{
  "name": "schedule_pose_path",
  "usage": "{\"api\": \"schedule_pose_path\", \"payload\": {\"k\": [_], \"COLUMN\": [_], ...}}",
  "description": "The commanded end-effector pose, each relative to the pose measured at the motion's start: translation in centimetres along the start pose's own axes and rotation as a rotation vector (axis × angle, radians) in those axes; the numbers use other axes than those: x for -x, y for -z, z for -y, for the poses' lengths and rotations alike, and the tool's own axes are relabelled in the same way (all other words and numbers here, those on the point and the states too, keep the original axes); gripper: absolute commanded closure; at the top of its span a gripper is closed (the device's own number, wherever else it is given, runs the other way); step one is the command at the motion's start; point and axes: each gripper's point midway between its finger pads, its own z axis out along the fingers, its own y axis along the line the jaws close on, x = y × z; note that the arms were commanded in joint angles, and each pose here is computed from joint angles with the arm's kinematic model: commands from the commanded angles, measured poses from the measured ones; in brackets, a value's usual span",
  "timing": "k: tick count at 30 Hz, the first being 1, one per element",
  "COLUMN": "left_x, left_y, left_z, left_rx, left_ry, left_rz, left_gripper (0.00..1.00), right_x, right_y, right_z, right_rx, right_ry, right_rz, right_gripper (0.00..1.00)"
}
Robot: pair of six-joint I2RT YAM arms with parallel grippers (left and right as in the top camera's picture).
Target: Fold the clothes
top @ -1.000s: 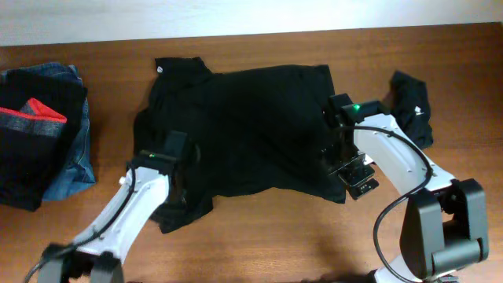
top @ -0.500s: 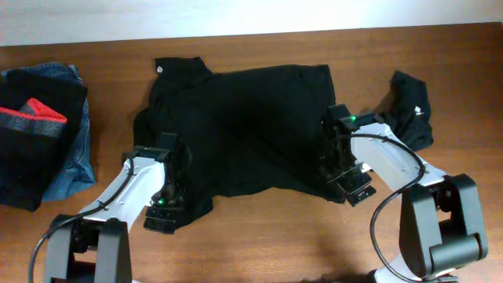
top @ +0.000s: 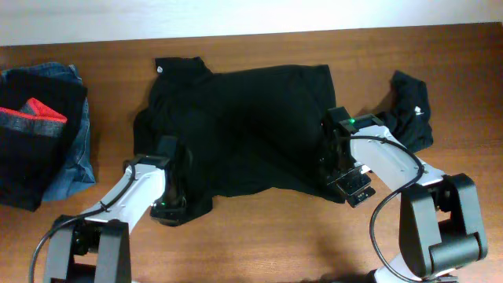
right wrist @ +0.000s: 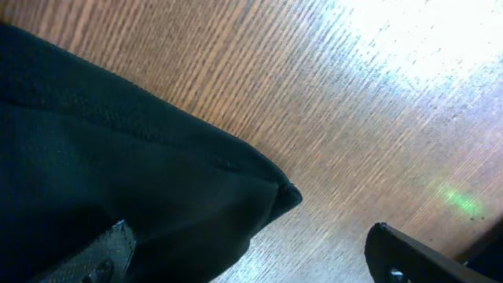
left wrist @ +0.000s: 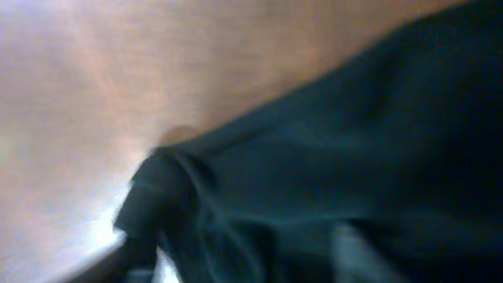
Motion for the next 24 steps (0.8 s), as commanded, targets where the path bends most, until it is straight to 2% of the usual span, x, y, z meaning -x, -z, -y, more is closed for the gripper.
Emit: {"api": "schedule_pose_path", "payload": {"k": [1, 4, 8, 24], "left_x": [1.23, 1.32, 1.3, 1.31], "left_y": [-3.73, -3.77, -3.77, -3.73], "left_z": [-4.04, -4.11, -4.15, -4.35], "left_rx": [0.142, 0.144, 0.145, 0.154], "left_ry": [-0.004, -0.005, -0.006, -0.009], "left_rz": [0.081, 0.087, 0.086, 0.086], "left_gripper": [0.76, 0.78, 0.99, 0.99], "right_x": [-0.02, -0.02, -0.1, -0.11], "right_y": [-0.37, -0.37, -0.37, -0.82], "right_z": [0.26, 0.28, 0.51, 0.28], "right_rx": [-0.019, -0.02, -0.029, -0.015], "right_ry": [0.009, 0.009, 0.01, 0.003], "right_rz": [0.015, 0.015, 0.012, 0.013], "right_gripper": [0.01, 0.01, 0.0, 0.0]}}
